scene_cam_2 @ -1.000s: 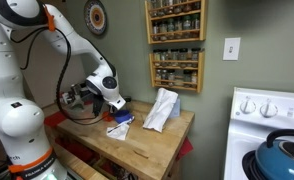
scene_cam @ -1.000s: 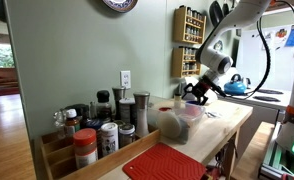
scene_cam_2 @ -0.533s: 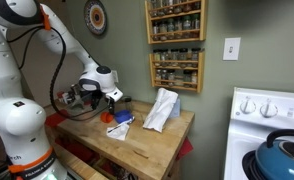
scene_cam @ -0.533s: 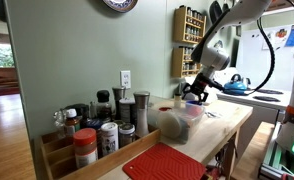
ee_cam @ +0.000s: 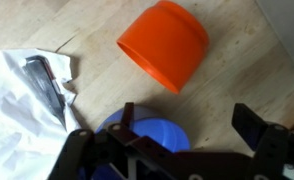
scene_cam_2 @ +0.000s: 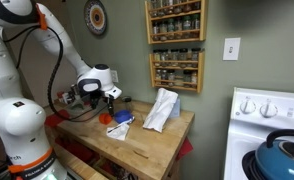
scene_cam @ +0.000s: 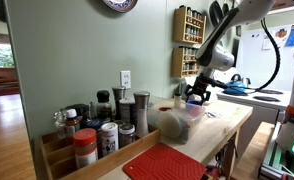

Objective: Remove the blue cup from the clear case, put it on the table, remove the orange cup from the blue cup and put it on the table turned over

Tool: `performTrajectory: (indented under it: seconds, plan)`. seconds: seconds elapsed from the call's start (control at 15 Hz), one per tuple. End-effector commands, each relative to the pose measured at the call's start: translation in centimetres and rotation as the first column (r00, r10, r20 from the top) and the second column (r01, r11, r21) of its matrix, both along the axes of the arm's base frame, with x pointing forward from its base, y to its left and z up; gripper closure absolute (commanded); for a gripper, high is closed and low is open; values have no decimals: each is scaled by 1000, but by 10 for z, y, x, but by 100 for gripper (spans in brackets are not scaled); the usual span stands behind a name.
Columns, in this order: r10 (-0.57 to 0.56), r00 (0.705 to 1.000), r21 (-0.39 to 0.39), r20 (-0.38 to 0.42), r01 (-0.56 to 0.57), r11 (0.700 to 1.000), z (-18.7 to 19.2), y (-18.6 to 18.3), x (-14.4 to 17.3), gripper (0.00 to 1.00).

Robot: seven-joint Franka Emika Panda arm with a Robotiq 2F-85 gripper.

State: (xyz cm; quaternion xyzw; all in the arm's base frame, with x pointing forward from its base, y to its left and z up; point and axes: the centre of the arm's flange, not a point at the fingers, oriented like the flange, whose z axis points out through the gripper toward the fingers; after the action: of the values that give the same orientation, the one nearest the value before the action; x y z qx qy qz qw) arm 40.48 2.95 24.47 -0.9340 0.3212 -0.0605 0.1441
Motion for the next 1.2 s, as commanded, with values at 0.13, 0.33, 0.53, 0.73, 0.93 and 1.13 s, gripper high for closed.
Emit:
performTrajectory:
  seconds: [0.13, 0.33, 0.53, 0.73, 0.93, 1.13]
  plan:
    - [199, 980, -39, -4, -199, 979, 20, 5, 3, 0]
    - [354, 934, -51, -44, -356, 933, 38, 9, 5, 0]
    - [495, 863, -55, -100, -502, 863, 55, 15, 5, 0]
    - [622, 769, -39, -145, -633, 773, 68, 21, 7, 0]
    - [735, 658, -11, -165, -746, 666, 73, 28, 10, 0]
    - [830, 534, 5, -163, -841, 542, 73, 34, 15, 0]
